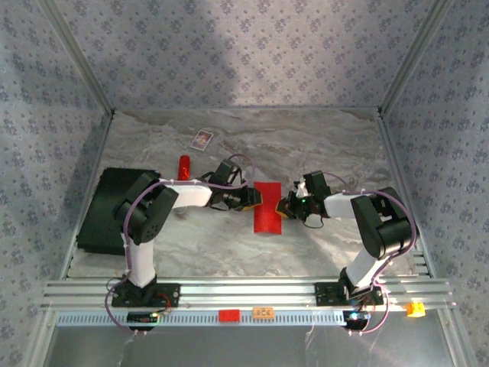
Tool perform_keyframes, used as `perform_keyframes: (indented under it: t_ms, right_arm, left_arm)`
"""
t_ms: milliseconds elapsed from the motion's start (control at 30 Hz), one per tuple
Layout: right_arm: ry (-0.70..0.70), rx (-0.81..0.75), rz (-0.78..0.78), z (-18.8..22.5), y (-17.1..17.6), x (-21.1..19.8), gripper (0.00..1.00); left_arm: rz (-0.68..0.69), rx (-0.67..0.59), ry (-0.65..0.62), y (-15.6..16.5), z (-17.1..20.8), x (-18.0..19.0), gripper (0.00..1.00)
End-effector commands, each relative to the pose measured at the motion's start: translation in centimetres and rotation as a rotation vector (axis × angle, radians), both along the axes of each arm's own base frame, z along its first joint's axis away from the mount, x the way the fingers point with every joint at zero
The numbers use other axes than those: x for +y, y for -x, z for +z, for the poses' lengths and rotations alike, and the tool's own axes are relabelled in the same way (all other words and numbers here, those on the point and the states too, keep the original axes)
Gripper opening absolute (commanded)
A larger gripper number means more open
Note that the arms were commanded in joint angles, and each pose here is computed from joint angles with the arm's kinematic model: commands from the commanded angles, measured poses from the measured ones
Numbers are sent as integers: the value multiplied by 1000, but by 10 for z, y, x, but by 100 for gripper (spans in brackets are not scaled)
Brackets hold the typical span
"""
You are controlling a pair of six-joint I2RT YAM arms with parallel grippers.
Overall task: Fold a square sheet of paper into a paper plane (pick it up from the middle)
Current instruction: Third fold the triangle at the center of the table.
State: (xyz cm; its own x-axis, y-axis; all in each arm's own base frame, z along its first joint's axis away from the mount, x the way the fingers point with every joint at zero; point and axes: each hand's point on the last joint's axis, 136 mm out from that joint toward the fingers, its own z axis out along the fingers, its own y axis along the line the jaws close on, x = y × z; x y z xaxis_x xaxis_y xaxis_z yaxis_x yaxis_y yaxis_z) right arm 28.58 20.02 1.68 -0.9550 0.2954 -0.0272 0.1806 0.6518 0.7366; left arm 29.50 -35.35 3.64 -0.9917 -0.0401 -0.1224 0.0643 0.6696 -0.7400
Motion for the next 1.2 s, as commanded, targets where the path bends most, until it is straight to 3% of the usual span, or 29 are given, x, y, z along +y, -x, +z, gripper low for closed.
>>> perform_keyframes:
  t_ms: [0, 267, 500, 867, 1167]
  right_arm:
    - [132, 150, -55, -37, 28, -25, 7]
    - [133, 148, -57, -36, 28, -25, 7]
    - [132, 144, -61, -34, 27, -26, 7]
    - [60, 80, -55, -16, 17, -16, 10]
    - [16, -32, -31, 16, 7, -6, 20]
  left_arm:
    - [18, -48, 64, -9, 19, -2, 38]
    - [34, -71, 125, -14, 26, -8, 40]
    - [41, -67, 106, -14, 24, -5, 39]
    - [42, -27, 59, -7, 12, 3, 12]
    - [21, -31, 83, -6, 20, 0, 0]
